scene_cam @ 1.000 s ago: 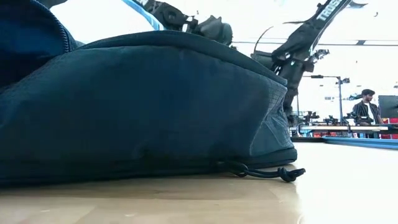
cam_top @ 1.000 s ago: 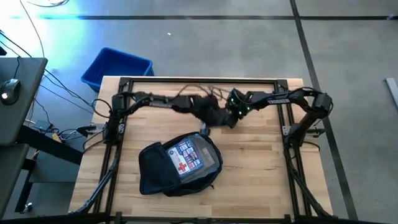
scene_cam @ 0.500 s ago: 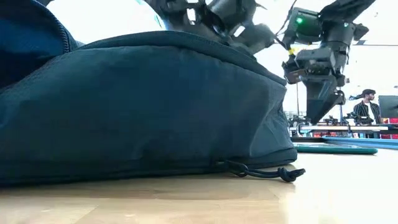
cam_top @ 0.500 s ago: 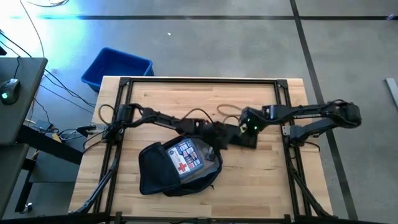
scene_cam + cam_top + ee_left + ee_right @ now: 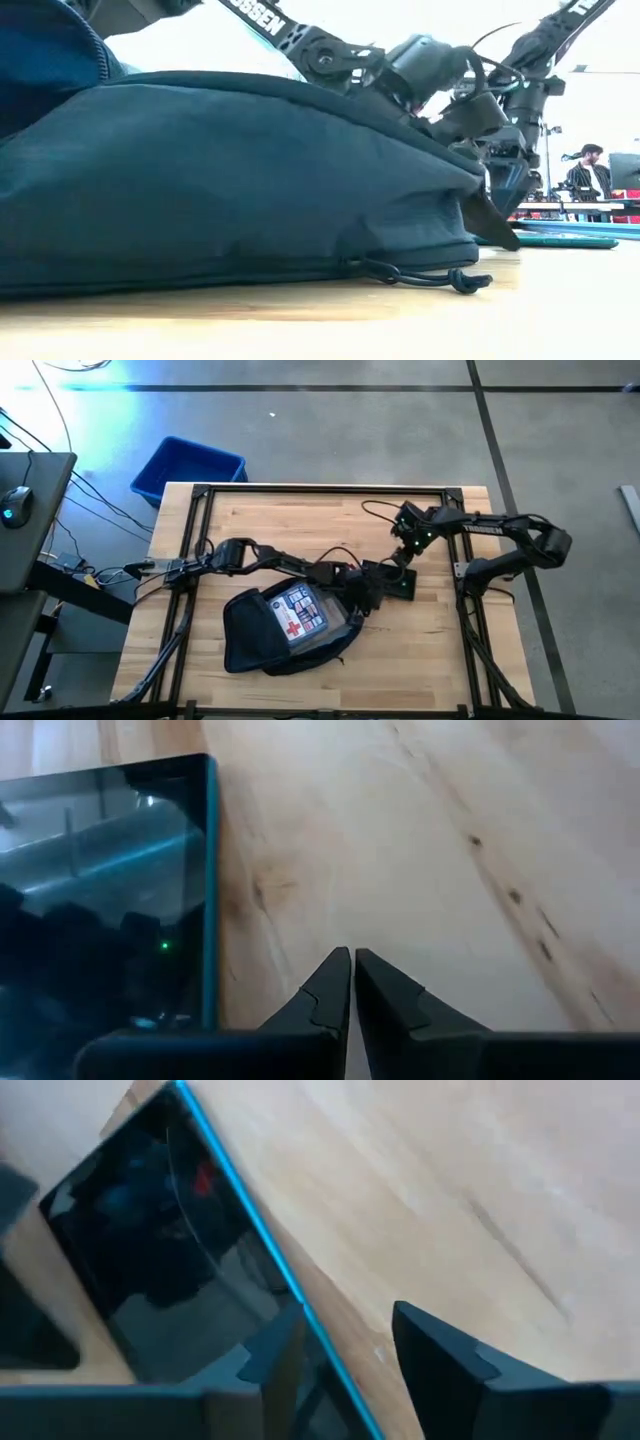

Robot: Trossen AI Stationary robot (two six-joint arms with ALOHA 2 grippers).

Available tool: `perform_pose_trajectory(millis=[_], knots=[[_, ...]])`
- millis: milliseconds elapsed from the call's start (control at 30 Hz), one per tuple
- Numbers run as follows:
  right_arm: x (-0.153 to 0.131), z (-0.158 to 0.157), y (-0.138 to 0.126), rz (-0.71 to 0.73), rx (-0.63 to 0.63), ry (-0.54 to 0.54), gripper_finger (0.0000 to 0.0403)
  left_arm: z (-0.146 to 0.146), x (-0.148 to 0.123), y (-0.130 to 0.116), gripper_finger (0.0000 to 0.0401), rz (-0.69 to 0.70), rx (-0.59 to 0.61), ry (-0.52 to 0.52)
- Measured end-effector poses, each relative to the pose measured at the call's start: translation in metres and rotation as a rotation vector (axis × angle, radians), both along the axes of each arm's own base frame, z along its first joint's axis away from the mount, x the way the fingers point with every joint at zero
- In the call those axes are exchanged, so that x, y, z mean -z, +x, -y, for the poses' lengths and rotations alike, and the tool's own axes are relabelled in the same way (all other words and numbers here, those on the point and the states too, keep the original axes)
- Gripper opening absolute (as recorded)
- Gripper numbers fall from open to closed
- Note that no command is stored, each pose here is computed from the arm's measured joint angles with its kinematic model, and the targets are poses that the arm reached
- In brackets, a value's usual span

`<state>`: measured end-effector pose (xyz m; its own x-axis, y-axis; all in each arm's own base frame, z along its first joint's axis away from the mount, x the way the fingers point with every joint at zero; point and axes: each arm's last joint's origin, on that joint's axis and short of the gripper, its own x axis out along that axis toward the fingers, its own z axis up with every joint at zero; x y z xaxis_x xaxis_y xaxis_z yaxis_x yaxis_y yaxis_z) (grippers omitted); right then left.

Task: Unpack backpack
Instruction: Put the green tablet in the black backpack

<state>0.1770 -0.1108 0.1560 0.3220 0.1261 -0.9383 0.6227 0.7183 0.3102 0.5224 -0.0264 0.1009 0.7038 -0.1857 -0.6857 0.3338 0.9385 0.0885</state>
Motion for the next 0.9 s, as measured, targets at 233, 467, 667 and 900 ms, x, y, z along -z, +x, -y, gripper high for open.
perform_pose_trajectory(millis=[233, 467, 667, 900], knots=[[0.024, 0.001, 0.010, 0.032, -0.120, 0.170, 0.0244, -0.015, 0.009, 0.003, 0.0000, 0.000, -0.051, -0.017], [0.042, -0.012, 0.027, 0.065, -0.227, 0.293, 0.0269, -0.027, 0.019, 0.001, 0.0000, -0.031, -0.109, -0.042], [0.041, -0.017, 0.033, 0.075, -0.202, 0.280, 0.0253, -0.027, 0.031, 0.000, 0.0000, -0.055, -0.122, -0.047], [0.041, -0.019, 0.035, 0.120, -0.224, 0.326, 0.0237, -0.026, 0.032, 0.000, 0.0000, -0.061, -0.119, -0.056]])
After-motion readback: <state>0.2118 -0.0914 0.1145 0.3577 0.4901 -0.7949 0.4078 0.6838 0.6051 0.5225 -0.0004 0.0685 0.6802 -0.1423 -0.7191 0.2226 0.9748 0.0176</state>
